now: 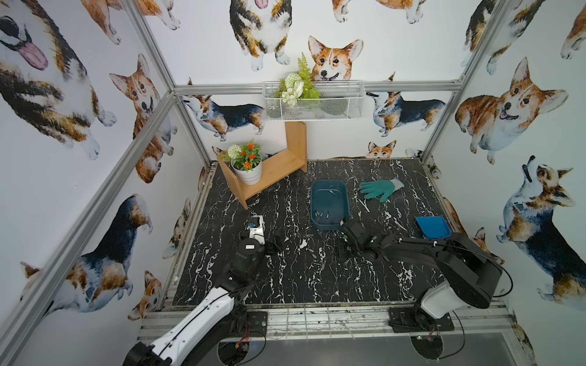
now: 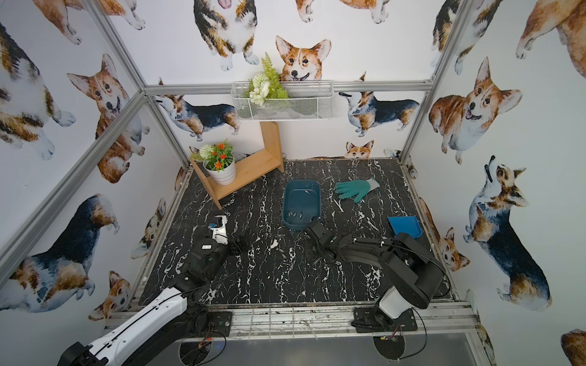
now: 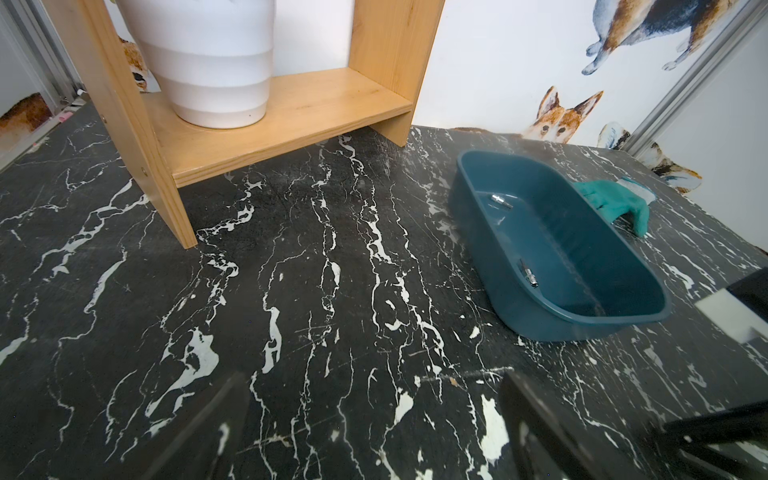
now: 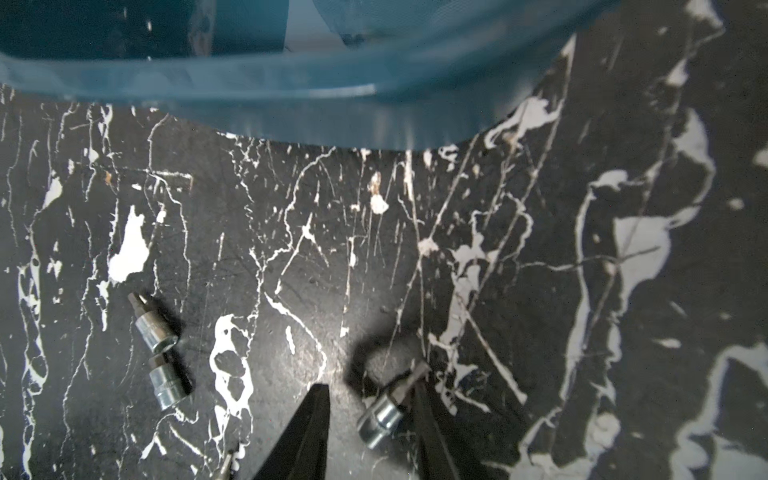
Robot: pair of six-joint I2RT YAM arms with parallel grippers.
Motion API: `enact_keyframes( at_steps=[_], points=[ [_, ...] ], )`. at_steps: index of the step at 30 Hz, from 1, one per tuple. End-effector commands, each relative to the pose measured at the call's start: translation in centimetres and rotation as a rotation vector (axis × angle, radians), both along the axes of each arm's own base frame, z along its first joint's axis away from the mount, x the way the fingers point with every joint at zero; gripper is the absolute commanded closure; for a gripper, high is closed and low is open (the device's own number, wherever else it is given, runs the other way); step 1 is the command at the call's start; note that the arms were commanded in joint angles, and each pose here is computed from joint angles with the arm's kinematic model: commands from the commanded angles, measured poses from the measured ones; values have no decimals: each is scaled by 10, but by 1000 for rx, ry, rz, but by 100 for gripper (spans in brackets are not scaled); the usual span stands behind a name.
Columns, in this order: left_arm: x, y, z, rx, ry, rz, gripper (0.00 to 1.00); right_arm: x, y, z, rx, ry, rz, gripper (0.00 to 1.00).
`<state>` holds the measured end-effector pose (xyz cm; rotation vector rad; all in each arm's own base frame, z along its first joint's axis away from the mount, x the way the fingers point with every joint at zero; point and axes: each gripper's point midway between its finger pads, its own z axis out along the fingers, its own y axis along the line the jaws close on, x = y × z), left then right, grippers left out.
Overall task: Put the bit on the desktop into the storage box
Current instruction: Pick up the screwdriver bit from the center of the board.
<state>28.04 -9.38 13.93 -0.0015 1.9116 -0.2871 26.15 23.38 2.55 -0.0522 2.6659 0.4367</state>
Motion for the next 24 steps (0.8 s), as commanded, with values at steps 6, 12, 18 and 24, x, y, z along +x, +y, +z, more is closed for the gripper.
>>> enact_keyframes(
  at_steps=[6, 12, 18, 24],
  points=[
    [2, 1, 4, -7, -17, 11, 0, -1, -9, -10, -105, 10, 1, 66],
    [2, 2, 7, -11, -27, 11, 0, -5, -15, -18, -233, 11, 25, 71],
    [2, 2, 7, -9, -26, 12, 0, -10, -11, -24, -304, 21, 64, 73],
    [2, 2, 7, -11, -26, 11, 0, -17, -14, -24, -330, 34, 78, 73]
  ],
)
